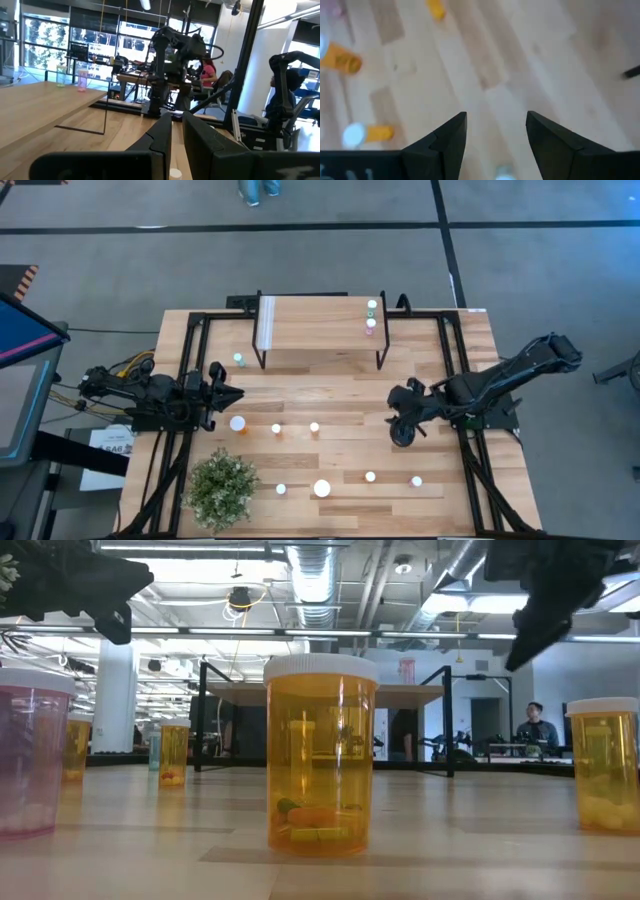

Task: Pick and place medicine bottles onto shelf by color
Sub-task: Put the right blue bottle on the shelf

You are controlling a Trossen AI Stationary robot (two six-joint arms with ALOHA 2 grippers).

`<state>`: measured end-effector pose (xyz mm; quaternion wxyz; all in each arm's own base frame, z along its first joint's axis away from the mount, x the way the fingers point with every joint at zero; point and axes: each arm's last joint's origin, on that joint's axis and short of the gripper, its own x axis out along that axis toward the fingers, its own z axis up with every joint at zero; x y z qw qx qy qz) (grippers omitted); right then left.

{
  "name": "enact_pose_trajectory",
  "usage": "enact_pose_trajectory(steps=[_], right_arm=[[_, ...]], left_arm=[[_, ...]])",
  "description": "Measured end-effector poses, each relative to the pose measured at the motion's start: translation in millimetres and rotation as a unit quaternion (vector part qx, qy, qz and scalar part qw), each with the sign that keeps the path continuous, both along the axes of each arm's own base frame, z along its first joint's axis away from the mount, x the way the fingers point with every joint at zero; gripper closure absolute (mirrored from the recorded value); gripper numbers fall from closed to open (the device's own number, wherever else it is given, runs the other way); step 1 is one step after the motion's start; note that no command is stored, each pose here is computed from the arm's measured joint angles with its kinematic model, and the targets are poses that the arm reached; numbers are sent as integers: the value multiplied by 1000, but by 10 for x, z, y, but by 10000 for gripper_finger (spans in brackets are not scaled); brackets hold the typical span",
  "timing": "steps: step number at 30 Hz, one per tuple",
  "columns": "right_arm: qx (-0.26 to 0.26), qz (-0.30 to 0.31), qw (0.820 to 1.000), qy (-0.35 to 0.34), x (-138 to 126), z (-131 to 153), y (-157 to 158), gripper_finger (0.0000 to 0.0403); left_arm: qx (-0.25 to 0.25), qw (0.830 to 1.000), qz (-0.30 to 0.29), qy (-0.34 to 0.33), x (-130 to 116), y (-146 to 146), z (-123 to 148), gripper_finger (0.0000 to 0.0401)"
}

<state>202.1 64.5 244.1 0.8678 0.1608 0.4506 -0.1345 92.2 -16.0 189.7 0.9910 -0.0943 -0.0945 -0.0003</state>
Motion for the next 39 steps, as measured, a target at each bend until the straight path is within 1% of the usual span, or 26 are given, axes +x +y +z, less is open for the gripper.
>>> enact_pose_trajectory(steps=[4,8,11,17,22,25,29,33,39], right_arm=[[20,4,999,34,2,-87,90,161],[22,-20,996,86,-56,-172,119,152],[19,-36,993,108,-96,-200,126,152],[29,-56,992,109,-115,-201,146,152],[29,-59,992,109,-116,-201,145,152],[26,-57,992,109,-117,-211,143,152],[22,-63,991,118,-162,-359,117,152],[32,-72,991,109,-207,-487,103,152],[33,-79,990,112,-245,-546,84,152]], left_arm=[[-2,1000,0,0,0,0,0,367],[-6,1000,-1,0,0,0,1,362],[-7,1000,0,-1,0,1,2,347],[-7,1000,3,-1,0,3,2,307],[-7,1000,1,-1,0,1,2,288],[-7,1000,1,-1,0,1,2,285],[-13,1000,0,-1,0,2,2,284],[-14,1000,0,-2,-1,2,3,284],[-14,1000,1,-2,-1,2,3,284]])
